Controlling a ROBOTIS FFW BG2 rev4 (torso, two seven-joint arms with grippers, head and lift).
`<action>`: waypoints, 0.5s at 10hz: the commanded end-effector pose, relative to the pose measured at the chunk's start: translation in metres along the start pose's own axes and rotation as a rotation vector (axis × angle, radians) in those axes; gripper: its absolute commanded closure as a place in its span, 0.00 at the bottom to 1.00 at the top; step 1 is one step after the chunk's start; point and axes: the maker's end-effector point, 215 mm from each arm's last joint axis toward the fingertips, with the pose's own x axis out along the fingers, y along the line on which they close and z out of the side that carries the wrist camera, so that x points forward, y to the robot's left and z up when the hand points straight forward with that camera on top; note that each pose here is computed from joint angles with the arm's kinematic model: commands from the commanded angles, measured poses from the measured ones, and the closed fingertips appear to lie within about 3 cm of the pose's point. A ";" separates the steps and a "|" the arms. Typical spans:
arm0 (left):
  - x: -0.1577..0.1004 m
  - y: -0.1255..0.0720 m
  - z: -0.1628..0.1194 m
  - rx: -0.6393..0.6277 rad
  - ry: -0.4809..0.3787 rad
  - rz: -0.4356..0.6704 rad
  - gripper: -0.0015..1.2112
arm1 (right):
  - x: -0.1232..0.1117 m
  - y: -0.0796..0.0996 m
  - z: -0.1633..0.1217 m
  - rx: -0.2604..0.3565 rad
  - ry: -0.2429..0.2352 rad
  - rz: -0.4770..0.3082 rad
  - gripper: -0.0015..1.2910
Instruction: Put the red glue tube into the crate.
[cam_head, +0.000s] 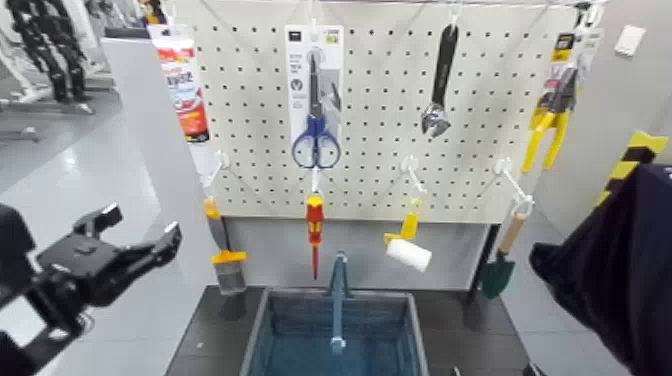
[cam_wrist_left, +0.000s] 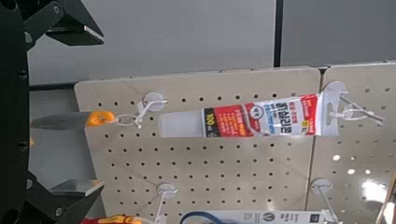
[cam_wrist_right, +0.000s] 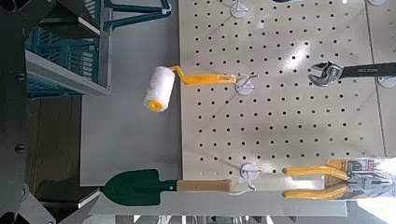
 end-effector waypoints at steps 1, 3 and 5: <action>0.013 0.014 0.024 -0.038 -0.018 -0.069 0.17 | 0.003 0.003 0.001 0.004 -0.002 0.005 0.09; 0.021 0.023 0.048 -0.049 -0.048 -0.108 0.17 | 0.005 0.005 0.002 0.006 -0.005 0.010 0.09; 0.032 0.021 0.062 -0.067 -0.045 -0.194 0.18 | 0.008 0.007 0.005 0.008 -0.013 0.018 0.09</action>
